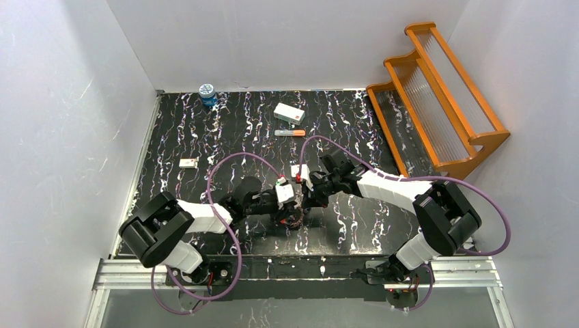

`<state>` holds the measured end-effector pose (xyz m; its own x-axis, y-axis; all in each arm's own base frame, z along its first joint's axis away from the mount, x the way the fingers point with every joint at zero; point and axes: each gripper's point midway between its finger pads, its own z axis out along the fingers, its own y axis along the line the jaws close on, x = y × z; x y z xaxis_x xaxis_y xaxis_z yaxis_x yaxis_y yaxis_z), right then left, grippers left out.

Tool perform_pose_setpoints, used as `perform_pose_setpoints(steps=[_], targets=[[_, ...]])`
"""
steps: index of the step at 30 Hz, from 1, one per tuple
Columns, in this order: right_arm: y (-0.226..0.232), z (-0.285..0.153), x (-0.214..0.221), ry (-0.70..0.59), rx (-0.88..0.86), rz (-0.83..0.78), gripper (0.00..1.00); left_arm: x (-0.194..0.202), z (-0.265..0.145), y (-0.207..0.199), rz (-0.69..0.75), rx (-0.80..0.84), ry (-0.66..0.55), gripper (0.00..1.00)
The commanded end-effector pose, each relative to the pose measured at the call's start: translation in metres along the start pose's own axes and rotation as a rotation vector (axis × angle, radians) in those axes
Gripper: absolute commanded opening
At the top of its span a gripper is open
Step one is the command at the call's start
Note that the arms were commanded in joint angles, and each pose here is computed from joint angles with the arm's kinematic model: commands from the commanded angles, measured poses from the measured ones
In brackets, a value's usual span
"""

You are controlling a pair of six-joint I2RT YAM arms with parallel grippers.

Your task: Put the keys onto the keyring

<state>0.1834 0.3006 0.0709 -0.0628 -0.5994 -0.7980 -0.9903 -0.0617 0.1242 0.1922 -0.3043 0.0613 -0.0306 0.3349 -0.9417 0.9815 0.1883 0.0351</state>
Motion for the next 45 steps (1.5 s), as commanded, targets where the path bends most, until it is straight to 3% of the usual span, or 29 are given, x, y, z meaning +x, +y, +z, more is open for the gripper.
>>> perform_pose_setpoints(steps=[1, 8, 14, 18, 26, 28, 34, 40, 45], targets=[[0.0, -0.007, -0.034, -0.089, -0.007, -0.085, 0.01, -0.02, 0.008, 0.005, 0.027, -0.007, -0.056, 0.28], [0.001, -0.008, -0.035, -0.097, -0.011, -0.09, 0.01, -0.022, 0.014, 0.005, 0.011, 0.003, -0.06, 0.2], [0.001, -0.007, -0.036, -0.103, -0.01, -0.101, 0.01, -0.02, 0.018, 0.005, 0.0, 0.014, -0.058, 0.0], [0.0, -0.009, -0.04, -0.121, 0.007, -0.107, 0.01, -0.018, 0.016, 0.008, -0.015, -0.014, -0.051, 0.0], [-0.019, -0.031, -0.058, -0.281, 0.177, -0.104, 0.56, -0.023, 0.001, 0.007, -0.048, -0.078, -0.089, 0.0], [-0.019, -0.04, -0.062, -0.335, 0.192, -0.106, 0.63, -0.025, -0.004, 0.007, -0.066, -0.096, -0.108, 0.0], [-0.009, -0.047, -0.054, -0.39, 0.125, -0.111, 0.63, -0.04, -0.023, 0.008, -0.07, -0.166, -0.199, 0.0], [0.011, -0.037, -0.055, -0.427, -0.029, -0.133, 0.52, -0.053, -0.031, 0.003, -0.043, -0.162, -0.27, 0.0], [0.008, -0.031, -0.056, -0.435, -0.069, -0.131, 0.51, -0.057, -0.033, 0.002, -0.036, -0.162, -0.29, 0.0]])
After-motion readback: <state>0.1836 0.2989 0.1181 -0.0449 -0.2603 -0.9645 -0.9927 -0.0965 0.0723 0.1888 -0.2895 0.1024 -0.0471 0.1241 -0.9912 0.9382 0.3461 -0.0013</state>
